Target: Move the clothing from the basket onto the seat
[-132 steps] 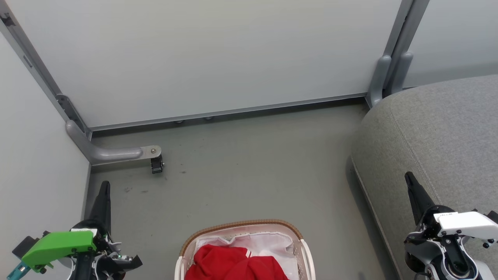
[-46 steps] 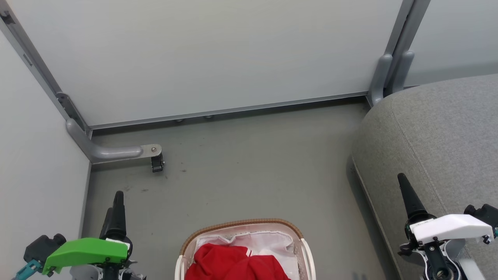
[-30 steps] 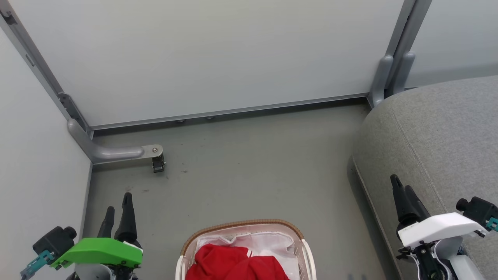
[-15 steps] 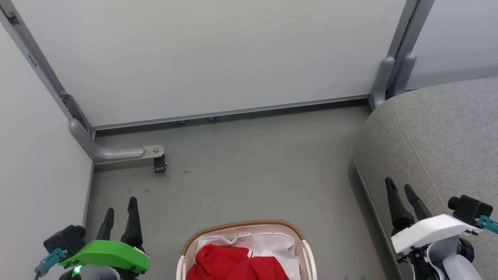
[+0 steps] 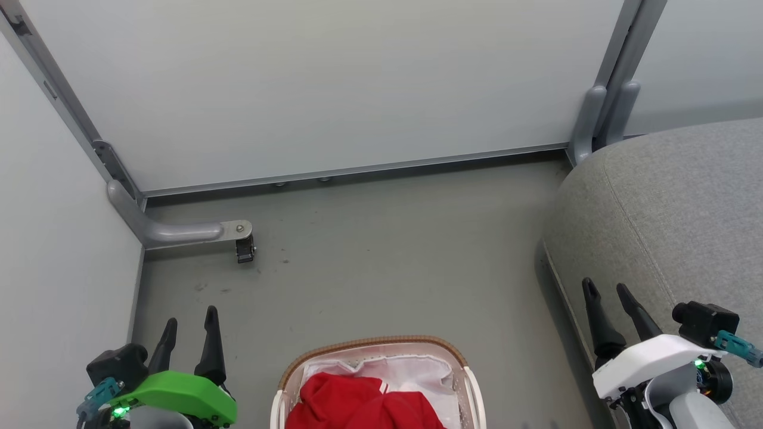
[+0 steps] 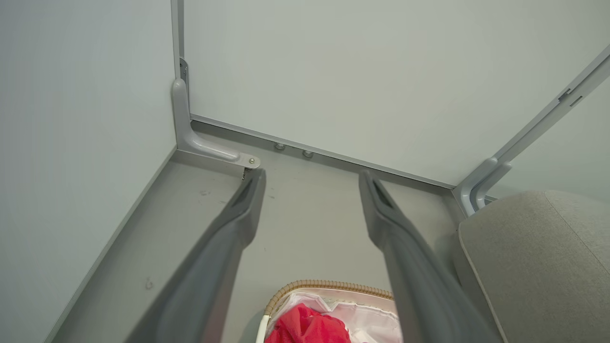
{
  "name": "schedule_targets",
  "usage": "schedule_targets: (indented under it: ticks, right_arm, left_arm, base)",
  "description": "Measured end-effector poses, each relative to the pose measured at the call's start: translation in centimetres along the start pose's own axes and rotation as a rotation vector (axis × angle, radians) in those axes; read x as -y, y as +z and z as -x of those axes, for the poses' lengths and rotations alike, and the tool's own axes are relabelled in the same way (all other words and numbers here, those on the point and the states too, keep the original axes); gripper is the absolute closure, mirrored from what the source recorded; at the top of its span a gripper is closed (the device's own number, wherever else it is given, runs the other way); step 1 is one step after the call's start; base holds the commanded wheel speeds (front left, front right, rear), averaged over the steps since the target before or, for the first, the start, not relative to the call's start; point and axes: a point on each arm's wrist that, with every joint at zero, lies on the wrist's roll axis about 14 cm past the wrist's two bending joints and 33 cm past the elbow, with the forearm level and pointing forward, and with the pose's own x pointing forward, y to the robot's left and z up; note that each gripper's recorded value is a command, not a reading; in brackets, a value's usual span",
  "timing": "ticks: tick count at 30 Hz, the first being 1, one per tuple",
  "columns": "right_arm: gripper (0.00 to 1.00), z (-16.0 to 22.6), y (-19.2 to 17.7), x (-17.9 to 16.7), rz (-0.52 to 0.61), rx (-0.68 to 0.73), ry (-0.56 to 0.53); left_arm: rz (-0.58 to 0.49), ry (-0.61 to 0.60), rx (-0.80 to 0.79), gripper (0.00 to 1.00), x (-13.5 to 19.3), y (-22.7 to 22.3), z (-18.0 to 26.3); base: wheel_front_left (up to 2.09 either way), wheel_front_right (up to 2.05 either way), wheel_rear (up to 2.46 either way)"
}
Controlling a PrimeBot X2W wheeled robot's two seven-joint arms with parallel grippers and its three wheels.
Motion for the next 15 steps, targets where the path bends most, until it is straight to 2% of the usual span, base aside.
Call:
schedule_targets:
  ticks: [15]
  right_arm:
    - [0.0, -0.11, -0.38, -0.15, 0.156, -0.006, 0.024]
  left_arm:
    - [-0.143, -0.018, 0.024, 0.0, 0.26, 0.46, -0.19]
  base:
    - [0.0, 0.0, 0.0]
